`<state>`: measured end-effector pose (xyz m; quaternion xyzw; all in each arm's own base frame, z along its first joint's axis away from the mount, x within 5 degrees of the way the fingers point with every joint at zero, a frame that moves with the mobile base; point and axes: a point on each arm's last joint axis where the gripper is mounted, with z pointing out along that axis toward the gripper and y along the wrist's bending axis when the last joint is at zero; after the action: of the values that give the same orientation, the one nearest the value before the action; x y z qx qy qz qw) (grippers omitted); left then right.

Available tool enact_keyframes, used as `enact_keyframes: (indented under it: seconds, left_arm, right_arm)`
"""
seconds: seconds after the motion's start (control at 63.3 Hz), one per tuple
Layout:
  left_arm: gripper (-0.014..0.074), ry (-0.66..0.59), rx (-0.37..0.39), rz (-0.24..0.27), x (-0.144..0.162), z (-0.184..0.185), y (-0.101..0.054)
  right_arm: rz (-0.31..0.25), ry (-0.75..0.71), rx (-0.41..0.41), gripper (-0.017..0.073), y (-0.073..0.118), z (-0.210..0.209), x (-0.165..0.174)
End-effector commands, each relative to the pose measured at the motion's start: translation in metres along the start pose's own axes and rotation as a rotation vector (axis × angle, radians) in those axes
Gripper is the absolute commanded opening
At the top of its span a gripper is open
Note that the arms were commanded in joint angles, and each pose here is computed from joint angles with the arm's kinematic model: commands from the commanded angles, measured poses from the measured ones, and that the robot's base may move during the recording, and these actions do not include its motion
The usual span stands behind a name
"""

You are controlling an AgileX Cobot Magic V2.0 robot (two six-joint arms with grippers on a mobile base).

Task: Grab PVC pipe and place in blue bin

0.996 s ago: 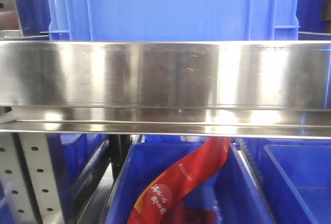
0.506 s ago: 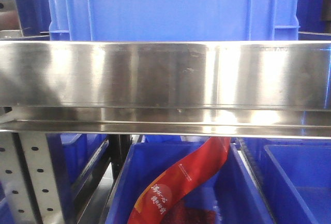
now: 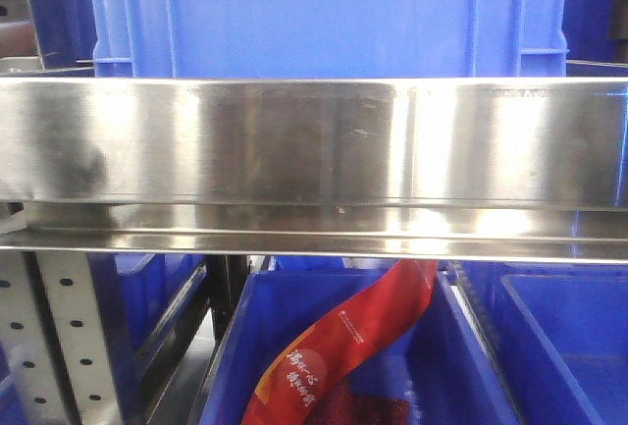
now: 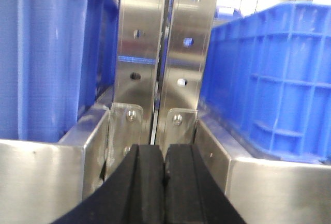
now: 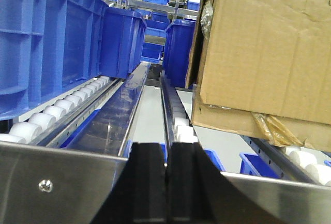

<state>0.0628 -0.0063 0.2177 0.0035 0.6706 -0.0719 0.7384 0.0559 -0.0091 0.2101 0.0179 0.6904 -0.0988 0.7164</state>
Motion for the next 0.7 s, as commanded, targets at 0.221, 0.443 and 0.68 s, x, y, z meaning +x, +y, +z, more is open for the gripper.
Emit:
enact_keyframes:
  seconds: [0.221, 0.443, 0.68]
  left_arm:
    - [-0.0111, -0.027, 0.002, 0.008, 0.0000, -0.0074, 0.0000]
    - [-0.0111, -0.030, 0.002, 0.008, -0.0002, -0.0074, 0.0000]
    - [-0.0111, -0.030, 0.002, 0.008, -0.0002, -0.0074, 0.0000]
  right_arm:
    - [0.000, -0.027, 0.008, -0.0168, -0.0005, -0.0003, -0.0018]
    - [0.000, -0.027, 0.008, -0.0168, -0.0005, -0.0003, -0.0018]
    - [0.000, -0.027, 0.008, -0.0168, -0.0005, -0.0003, -0.0018]
